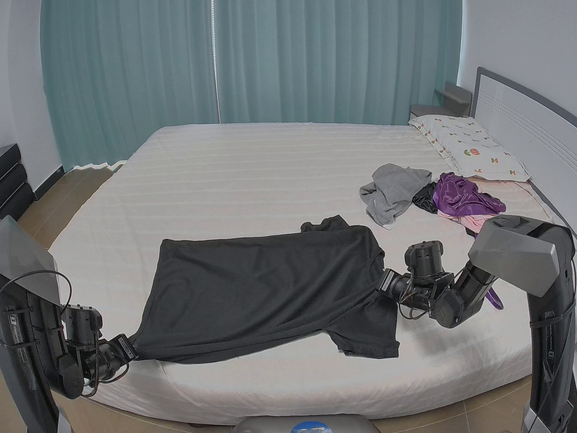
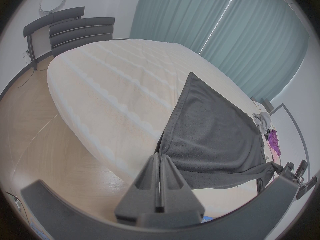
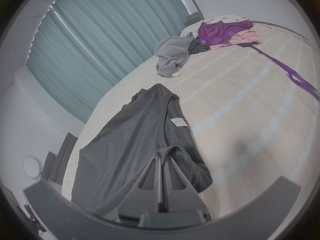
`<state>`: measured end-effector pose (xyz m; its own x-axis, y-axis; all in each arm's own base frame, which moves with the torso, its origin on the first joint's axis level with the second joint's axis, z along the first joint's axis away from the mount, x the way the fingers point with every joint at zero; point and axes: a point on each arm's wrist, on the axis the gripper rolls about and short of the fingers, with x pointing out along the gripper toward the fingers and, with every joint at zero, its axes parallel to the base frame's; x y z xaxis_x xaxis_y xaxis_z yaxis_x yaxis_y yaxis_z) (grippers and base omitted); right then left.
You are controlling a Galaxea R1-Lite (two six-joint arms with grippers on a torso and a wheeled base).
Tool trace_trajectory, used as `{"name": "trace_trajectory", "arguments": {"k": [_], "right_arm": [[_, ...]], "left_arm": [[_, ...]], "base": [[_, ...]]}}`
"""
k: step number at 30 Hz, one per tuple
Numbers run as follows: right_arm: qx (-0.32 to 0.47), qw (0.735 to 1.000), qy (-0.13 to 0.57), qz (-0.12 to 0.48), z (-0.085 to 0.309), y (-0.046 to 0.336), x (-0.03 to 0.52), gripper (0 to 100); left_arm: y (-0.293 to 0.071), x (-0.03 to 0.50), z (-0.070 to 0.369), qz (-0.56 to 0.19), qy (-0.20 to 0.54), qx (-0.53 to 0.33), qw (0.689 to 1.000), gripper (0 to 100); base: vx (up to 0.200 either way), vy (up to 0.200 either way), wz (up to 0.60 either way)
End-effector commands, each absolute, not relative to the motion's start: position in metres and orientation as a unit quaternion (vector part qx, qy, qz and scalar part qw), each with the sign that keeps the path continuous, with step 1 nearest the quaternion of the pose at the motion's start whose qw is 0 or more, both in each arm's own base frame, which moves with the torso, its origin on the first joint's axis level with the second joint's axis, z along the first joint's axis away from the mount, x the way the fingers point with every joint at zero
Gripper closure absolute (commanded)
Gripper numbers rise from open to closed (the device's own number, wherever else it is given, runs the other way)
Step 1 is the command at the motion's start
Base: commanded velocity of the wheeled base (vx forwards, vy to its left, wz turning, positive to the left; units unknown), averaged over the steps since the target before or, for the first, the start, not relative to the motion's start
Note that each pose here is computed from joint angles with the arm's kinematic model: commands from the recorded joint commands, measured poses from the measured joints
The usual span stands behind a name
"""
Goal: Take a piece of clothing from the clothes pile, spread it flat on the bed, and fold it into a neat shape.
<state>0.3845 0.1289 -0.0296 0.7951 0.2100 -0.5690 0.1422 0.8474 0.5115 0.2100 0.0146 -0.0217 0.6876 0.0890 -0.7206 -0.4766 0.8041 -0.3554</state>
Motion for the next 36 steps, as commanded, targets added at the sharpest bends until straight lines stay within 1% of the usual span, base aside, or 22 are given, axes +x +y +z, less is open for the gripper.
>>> {"name": "trace_trajectory", "arguments": {"k": [1, 4, 5, 8, 10, 11, 12, 13, 17, 20, 26, 31, 36], "right_arm": [[0.269, 0.906, 0.326, 0.014, -0.049, 0.132, 0.393, 100], [0.267, 0.905, 0.33, 0.012, -0.053, 0.131, 0.391, 100], [0.267, 0.906, 0.329, 0.013, -0.053, 0.131, 0.39, 0], [0.275, 0.907, 0.319, 0.014, -0.046, 0.129, 0.39, 0], [0.284, 0.909, 0.304, 0.019, -0.029, 0.121, 0.385, 0], [0.284, 0.909, 0.304, 0.019, -0.029, 0.121, 0.385, 0], [0.289, 0.908, 0.303, 0.025, -0.018, 0.117, 0.376, 0], [0.291, 0.907, 0.304, 0.029, -0.015, 0.116, 0.373, 0], [0.294, 0.888, 0.348, 0.067, -0.006, 0.11, 0.337, 0], [0.29, 0.875, 0.378, 0.083, -0.011, 0.108, 0.318, 0], [0.277, 0.856, 0.429, 0.073, -0.031, 0.106, 0.296, 0], [0.27, 0.852, 0.443, 0.076, -0.041, 0.112, 0.295, 0], [0.267, 0.853, 0.443, 0.075, -0.043, 0.114, 0.296, 0]], "left_arm": [[0.014, 0.205, -0.023, 0.163, 0.371, -0.267, 0.874, 100], [0.014, 0.205, -0.024, 0.163, 0.373, -0.266, 0.874, 100], [0.014, 0.205, -0.024, 0.163, 0.374, -0.266, 0.873, 100], [0.014, 0.205, -0.025, 0.164, 0.375, -0.266, 0.873, 100], [0.014, 0.205, -0.026, 0.164, 0.376, -0.266, 0.872, 100], [0.014, 0.205, -0.026, 0.164, 0.376, -0.266, 0.872, 100], [0.014, 0.205, -0.026, 0.164, 0.376, -0.266, 0.872, 100], [0.014, 0.205, -0.026, 0.164, 0.376, -0.266, 0.872, 100], [0.014, 0.205, -0.025, 0.164, 0.375, -0.266, 0.873, 100], [0.014, 0.205, -0.024, 0.164, 0.373, -0.267, 0.873, 100], [0.014, 0.205, -0.024, 0.159, 0.375, -0.271, 0.872, 100], [0.014, 0.205, -0.024, 0.159, 0.374, -0.271, 0.873, 100], [0.014, 0.205, -0.024, 0.158, 0.375, -0.27, 0.873, 100]], "base": [[0.0, 0.0, 0.0], [0.0, 0.0, 0.0], [0.0, 0.0, 0.0], [0.0, 0.0, 0.0], [0.0, 0.0, 0.0], [0.0, 0.0, 0.0], [0.0, 0.0, 0.0], [0.0, 0.0, 0.0], [0.0, 0.0, 0.0], [0.0, 0.0, 0.0], [0.0, 0.0, 0.0], [0.0, 0.0, 0.0], [0.0, 0.0, 0.0]]}}
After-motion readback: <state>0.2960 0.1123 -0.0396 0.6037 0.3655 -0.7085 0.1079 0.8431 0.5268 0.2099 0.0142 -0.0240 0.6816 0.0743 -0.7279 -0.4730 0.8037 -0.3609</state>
